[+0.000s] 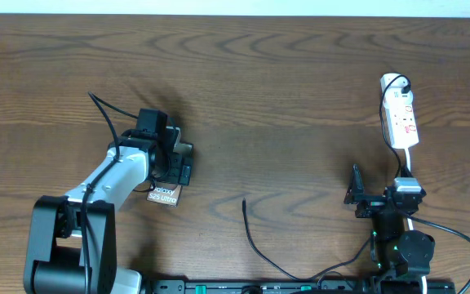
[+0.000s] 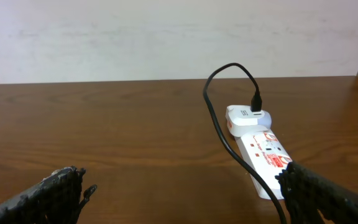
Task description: Plug charger to phone and switch on socket
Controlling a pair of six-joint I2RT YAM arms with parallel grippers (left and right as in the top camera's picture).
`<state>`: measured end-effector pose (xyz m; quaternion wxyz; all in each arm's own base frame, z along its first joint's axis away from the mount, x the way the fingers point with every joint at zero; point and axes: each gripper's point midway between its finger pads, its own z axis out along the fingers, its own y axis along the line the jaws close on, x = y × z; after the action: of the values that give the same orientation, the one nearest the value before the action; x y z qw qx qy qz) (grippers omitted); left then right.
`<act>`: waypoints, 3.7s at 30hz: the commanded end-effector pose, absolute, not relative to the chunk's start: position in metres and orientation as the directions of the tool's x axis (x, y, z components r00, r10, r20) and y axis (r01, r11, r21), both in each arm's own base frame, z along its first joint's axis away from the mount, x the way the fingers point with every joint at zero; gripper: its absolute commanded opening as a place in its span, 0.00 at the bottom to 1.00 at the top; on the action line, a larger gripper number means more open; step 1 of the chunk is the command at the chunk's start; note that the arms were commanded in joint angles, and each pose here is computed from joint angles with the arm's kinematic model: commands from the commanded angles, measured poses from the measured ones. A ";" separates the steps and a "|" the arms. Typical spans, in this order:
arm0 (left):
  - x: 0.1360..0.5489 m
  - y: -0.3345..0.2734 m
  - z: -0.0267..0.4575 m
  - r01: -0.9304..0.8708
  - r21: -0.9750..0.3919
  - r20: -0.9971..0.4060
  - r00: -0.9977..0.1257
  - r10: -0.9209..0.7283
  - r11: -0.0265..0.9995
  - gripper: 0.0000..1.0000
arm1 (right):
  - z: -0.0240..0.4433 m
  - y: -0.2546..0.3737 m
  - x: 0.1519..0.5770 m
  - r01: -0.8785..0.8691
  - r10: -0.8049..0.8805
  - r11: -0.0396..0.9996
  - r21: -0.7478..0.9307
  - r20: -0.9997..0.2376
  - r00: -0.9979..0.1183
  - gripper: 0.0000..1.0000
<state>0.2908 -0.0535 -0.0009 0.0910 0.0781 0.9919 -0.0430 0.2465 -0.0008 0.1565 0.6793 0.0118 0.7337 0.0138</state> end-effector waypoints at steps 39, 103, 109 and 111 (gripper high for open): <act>0.281 -0.054 -0.008 0.160 -0.087 -0.158 -0.977 0.145 0.983 0.08 | 0.155 0.000 0.247 0.000 0.041 0.999 0.042 -0.996 -0.083 0.99; 0.250 -0.045 -0.036 0.134 -0.059 0.008 -0.991 0.135 0.989 0.87 | 0.155 0.000 0.247 0.000 0.041 0.999 0.042 -0.996 -0.083 0.99; 0.247 -0.044 -0.040 0.133 -0.059 0.027 -0.991 0.135 0.989 0.88 | 0.155 0.000 0.247 0.000 0.041 0.999 0.042 -0.996 -0.083 0.99; 0.246 -0.044 -0.042 0.132 -0.060 0.033 -0.990 0.134 0.989 0.88 | 0.155 0.000 0.247 0.000 0.041 0.999 0.042 -0.996 -0.083 0.99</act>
<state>0.2869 -0.0478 -0.0065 0.0661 0.0778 0.9945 -0.0240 0.2465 -0.0008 0.1566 0.6794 0.0117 0.7335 0.0140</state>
